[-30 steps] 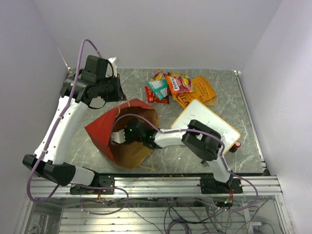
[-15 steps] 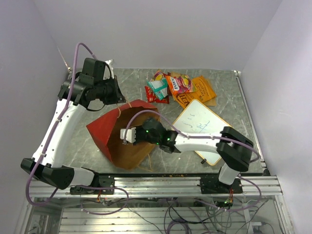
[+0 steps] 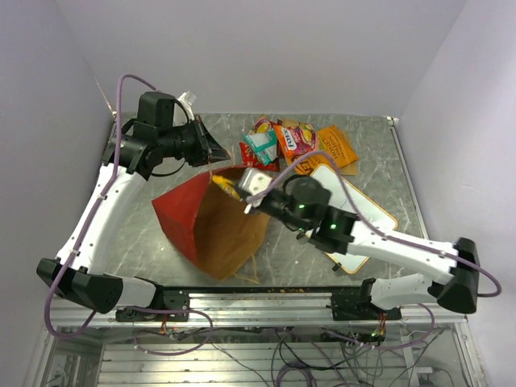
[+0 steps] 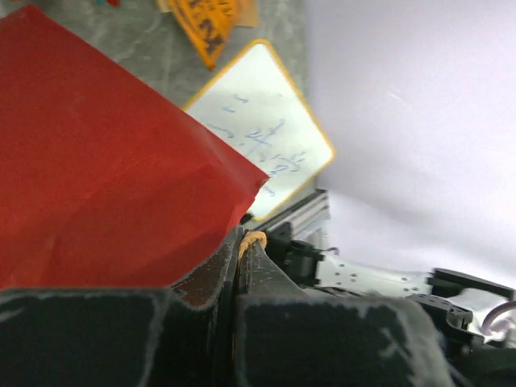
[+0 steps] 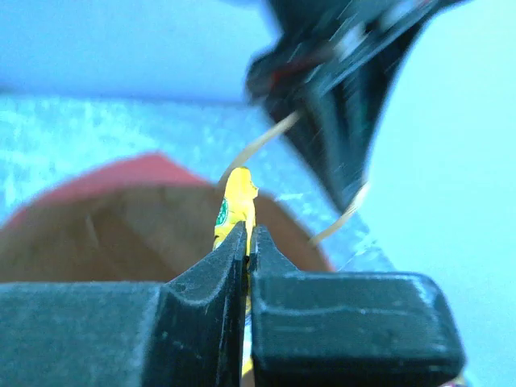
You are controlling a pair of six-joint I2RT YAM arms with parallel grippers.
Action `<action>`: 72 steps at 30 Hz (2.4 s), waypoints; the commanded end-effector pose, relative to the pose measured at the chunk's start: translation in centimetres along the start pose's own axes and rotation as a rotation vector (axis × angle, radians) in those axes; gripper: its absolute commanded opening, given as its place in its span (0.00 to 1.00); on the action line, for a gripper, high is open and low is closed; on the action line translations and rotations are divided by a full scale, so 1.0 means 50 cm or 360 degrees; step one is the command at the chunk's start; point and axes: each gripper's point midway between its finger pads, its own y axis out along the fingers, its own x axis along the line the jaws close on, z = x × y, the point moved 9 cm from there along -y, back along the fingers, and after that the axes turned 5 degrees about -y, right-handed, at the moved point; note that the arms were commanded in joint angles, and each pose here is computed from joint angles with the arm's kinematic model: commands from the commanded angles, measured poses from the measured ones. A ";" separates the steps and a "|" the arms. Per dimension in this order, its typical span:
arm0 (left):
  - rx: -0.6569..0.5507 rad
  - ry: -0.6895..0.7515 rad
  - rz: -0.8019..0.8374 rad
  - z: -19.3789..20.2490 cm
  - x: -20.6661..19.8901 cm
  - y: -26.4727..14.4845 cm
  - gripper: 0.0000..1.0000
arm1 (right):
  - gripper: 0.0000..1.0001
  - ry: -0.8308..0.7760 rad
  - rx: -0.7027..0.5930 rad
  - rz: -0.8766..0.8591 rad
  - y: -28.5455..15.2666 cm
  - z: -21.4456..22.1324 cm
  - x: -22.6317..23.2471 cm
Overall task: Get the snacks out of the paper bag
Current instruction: Adjust the paper bag at the center of the board, then place the snack at the center of the board.
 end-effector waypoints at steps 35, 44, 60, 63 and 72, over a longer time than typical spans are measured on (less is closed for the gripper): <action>-0.0273 -0.0568 -0.0388 -0.073 0.191 -0.069 0.07 | 0.00 0.0381 -0.0263 0.1210 0.024 -0.024 -0.518; -0.0342 -0.0556 -0.0549 -0.050 0.240 -0.089 0.07 | 0.00 0.0558 0.0086 0.1336 0.003 0.124 -0.577; -0.0405 -0.0318 -0.0732 -0.031 0.232 -0.144 0.39 | 0.00 0.0349 0.1363 0.1545 -0.083 0.444 -0.462; -0.0429 -0.0296 -0.0687 -0.030 0.215 -0.155 0.49 | 0.00 0.0356 0.1453 0.1530 -0.074 0.476 -0.453; -0.0464 -0.0176 -0.0726 -0.023 0.193 -0.191 0.99 | 0.04 0.0895 0.1221 0.1225 0.021 0.560 -0.387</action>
